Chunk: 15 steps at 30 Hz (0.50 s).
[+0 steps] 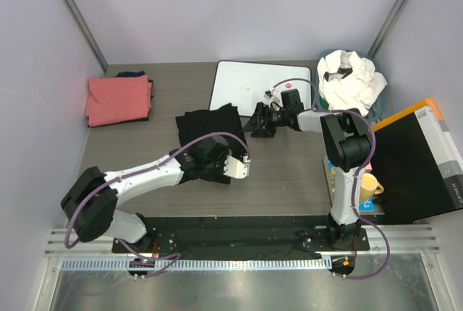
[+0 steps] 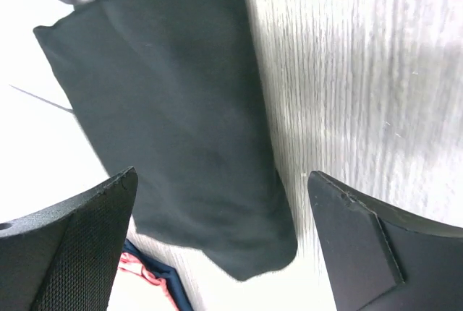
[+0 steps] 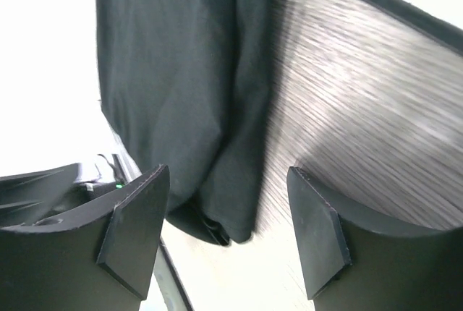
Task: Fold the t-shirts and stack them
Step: Smooth out wrinkles on the folded tshirt
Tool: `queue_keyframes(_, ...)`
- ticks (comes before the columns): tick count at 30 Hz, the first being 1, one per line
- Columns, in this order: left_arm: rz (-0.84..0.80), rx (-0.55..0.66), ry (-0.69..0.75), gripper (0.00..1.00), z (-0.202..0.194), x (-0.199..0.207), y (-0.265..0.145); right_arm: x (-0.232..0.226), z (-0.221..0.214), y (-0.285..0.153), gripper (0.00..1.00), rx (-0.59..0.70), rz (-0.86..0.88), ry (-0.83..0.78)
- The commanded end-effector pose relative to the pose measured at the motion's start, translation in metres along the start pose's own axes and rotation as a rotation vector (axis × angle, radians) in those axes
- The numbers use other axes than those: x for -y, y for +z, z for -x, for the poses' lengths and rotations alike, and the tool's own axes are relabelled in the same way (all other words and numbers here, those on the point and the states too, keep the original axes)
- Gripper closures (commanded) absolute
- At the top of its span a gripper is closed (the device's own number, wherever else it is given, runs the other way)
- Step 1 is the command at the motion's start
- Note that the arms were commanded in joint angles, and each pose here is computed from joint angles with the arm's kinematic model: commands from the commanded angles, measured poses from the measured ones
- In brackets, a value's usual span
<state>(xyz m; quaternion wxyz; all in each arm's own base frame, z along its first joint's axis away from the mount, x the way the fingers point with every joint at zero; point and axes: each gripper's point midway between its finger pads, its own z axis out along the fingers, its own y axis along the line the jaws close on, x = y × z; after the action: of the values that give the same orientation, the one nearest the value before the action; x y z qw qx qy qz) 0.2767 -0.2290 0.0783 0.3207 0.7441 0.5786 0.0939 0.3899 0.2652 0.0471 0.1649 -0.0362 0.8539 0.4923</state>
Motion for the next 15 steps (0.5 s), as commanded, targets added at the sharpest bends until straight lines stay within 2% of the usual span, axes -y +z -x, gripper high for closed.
queue_keyframes(1, 0.034, 0.13, -0.07, 0.0, 0.019, -0.008, -0.042, -0.011, 0.027, -0.028, 0.27, 0.053, -0.085, -0.154)
queue_keyframes(5, 0.109, 0.19, -0.148, 0.0, 0.018, -0.013, -0.072, -0.016, 0.024, -0.049, 0.24, 0.003, -0.14, -0.258)
queue_keyframes(6, 0.125, 0.164, -0.177, 0.0, 0.01, -0.01, -0.073, -0.019, 0.029, -0.055, 0.22, -0.003, -0.148, -0.36)
queue_keyframes(8, 0.109, 0.127, -0.278, 0.0, -0.006, -0.002, -0.075, -0.024, 0.024, -0.065, 0.21, -0.039, -0.172, -0.419)
queue_keyframes(9, 0.092, 0.106, -0.319, 0.0, -0.014, 0.005, -0.072, -0.028, 0.032, -0.068, 0.21, -0.05, -0.179, -0.57)
queue_keyframes(11, 0.082, 0.069, -0.452, 0.0, -0.036, 0.011, -0.069, -0.029, 0.034, -0.077, 0.2, -0.085, -0.24, -0.687)
queue_keyframes(13, 0.077, 0.057, -0.526, 0.0, -0.049, 0.018, -0.066, -0.035, 0.039, -0.08, 0.2, -0.122, -0.292, -0.906)
queue_keyframes(15, 0.088, 0.027, -0.636, 0.0, -0.067, 0.015, -0.066, -0.045, 0.032, -0.085, 0.2, -0.16, -0.315, -1.038)
